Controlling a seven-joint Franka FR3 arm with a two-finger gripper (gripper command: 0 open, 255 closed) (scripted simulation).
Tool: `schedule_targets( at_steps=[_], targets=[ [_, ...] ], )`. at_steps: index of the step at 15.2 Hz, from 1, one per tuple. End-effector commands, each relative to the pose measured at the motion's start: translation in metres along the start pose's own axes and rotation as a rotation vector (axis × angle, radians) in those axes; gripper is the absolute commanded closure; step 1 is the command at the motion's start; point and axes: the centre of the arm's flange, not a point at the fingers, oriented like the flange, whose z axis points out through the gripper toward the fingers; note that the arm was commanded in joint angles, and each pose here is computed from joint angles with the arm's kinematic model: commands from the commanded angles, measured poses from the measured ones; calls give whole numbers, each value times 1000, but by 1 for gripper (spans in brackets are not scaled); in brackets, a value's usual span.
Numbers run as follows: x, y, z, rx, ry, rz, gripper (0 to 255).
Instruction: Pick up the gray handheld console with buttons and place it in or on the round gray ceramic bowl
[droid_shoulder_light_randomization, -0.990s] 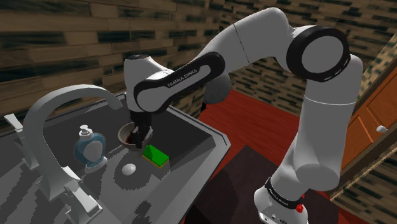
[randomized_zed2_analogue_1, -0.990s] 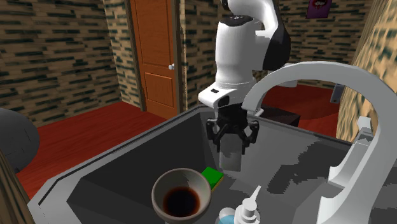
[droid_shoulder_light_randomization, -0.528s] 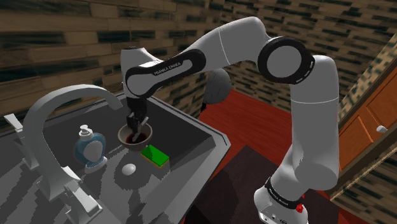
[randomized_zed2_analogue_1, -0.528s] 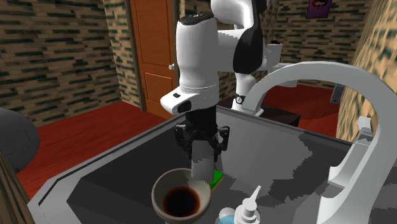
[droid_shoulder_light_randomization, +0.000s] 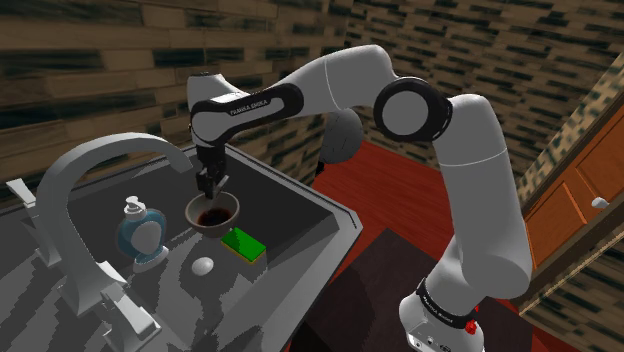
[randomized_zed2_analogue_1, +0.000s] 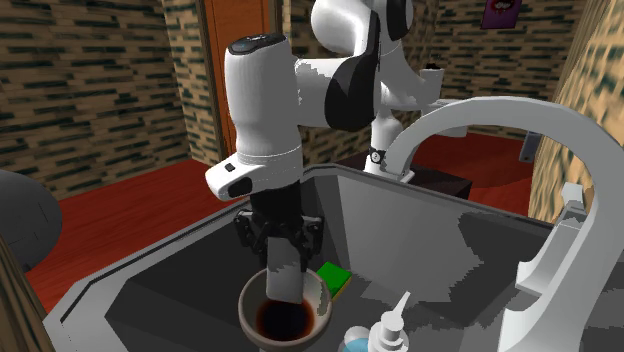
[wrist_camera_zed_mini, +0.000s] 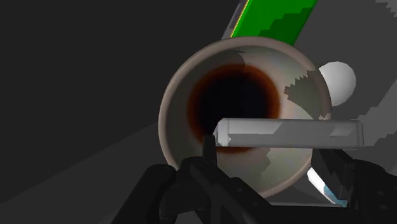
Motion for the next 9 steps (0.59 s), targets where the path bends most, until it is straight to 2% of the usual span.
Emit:
schedule_targets(
  at_steps=[1,9],
  targets=[
    [1,2,10,0,0,0,255],
    [3,3,52,0,0,0,255]
  ],
)
